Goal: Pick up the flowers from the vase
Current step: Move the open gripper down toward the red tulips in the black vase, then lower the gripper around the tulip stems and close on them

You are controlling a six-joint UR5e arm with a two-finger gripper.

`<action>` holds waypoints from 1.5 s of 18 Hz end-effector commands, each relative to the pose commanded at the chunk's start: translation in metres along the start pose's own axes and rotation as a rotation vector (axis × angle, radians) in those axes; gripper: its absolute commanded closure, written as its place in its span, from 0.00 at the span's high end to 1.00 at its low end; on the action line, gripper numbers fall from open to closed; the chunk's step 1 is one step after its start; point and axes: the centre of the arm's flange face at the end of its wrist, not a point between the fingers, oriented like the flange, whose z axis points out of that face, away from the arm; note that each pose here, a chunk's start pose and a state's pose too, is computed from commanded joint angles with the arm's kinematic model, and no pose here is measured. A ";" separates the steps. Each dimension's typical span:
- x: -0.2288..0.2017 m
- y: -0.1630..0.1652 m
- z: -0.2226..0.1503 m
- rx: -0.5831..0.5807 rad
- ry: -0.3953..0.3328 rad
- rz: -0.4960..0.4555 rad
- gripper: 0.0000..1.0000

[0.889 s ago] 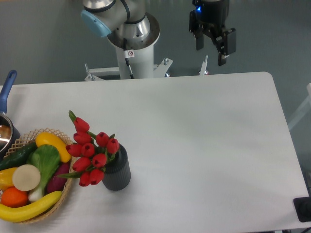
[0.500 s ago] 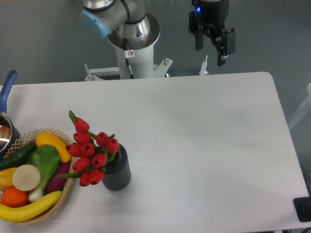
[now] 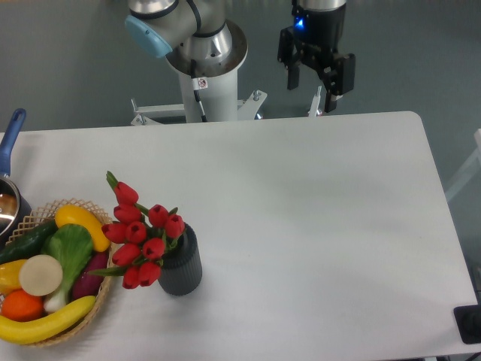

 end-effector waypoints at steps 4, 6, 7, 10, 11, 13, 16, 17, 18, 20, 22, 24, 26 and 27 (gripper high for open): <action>0.014 -0.017 0.015 0.171 0.055 -0.173 1.00; 0.018 -0.024 0.020 0.251 0.087 -0.253 1.00; 0.022 -0.031 0.022 0.287 0.104 -0.262 1.00; 0.034 -0.041 0.036 0.341 0.141 -0.253 1.00; 0.040 -0.046 0.042 0.352 0.150 -0.242 1.00; 0.053 -0.055 0.059 0.383 0.169 -0.214 1.00; 0.068 -0.065 0.088 0.438 0.143 -0.158 1.00; 0.069 -0.069 0.095 0.460 0.135 -0.136 1.00; 0.071 -0.074 0.101 0.478 0.141 -0.125 1.00; 0.071 -0.080 0.115 0.493 0.170 -0.121 1.00; 0.068 -0.088 0.125 0.522 0.209 -0.139 1.00; 0.061 -0.093 0.130 0.564 0.223 -0.184 1.00; 0.057 -0.100 0.143 0.598 0.227 -0.178 1.00; 0.056 -0.106 0.147 0.615 0.236 -0.168 1.00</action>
